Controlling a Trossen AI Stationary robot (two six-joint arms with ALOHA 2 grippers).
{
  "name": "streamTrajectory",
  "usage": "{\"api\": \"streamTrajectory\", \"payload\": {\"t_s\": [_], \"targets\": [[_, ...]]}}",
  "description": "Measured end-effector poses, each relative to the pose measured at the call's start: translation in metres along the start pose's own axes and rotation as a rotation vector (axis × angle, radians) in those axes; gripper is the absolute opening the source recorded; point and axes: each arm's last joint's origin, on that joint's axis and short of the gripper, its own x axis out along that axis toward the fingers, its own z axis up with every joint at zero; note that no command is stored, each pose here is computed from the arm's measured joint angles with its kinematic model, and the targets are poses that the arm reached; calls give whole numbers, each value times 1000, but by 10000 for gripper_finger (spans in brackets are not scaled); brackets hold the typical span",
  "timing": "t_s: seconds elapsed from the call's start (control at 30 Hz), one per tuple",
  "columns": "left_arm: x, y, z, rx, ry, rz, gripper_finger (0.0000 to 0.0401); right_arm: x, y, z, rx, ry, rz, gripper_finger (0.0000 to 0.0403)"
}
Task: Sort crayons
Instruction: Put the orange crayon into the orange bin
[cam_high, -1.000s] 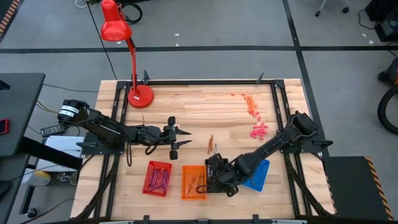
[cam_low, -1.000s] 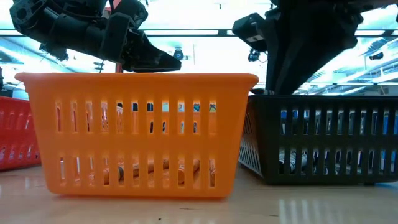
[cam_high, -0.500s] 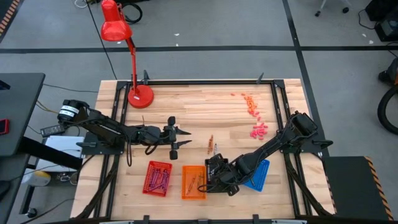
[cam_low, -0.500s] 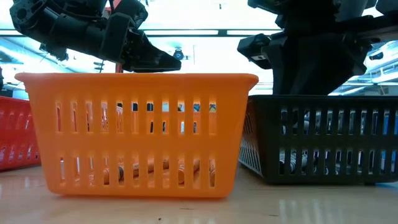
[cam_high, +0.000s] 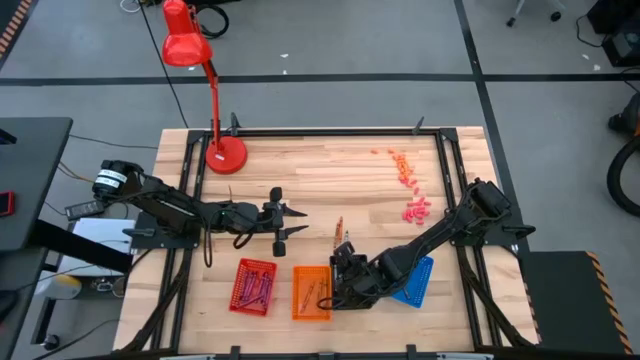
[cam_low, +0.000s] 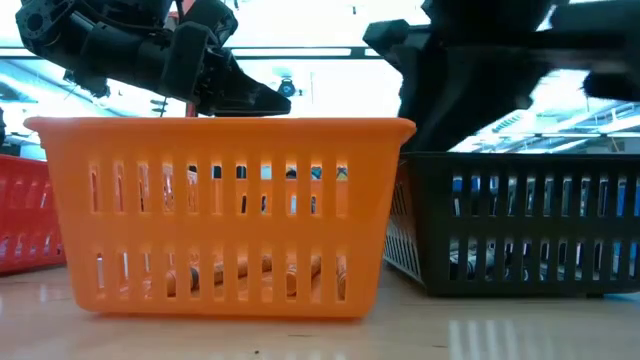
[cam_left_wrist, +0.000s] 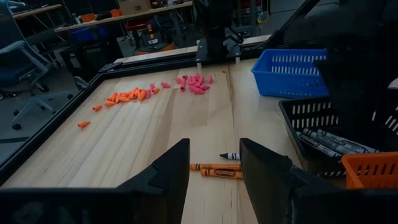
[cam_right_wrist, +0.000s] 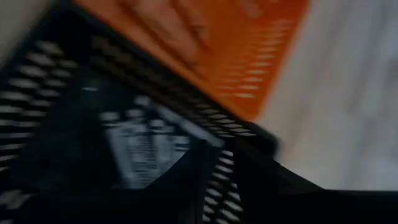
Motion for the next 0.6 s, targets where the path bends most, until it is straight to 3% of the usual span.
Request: {"api": "streamTrajectory", "payload": {"t_s": [0.17, 0.33, 0.4, 0.6], "targets": [[0, 0, 0, 0, 0, 0, 153, 2, -11, -1, 20, 34, -155, 83], [0, 0, 0, 1, 2, 0, 153, 8, -28, -6, 128, 53, -182, 83], [0, 0, 0, 0, 1, 0, 153, 11, -37, -8, 258, 55, -205, 83], [0, 0, 0, 0, 2, 0, 153, 24, -71, -21, 799, 59, -255, 83]]}}
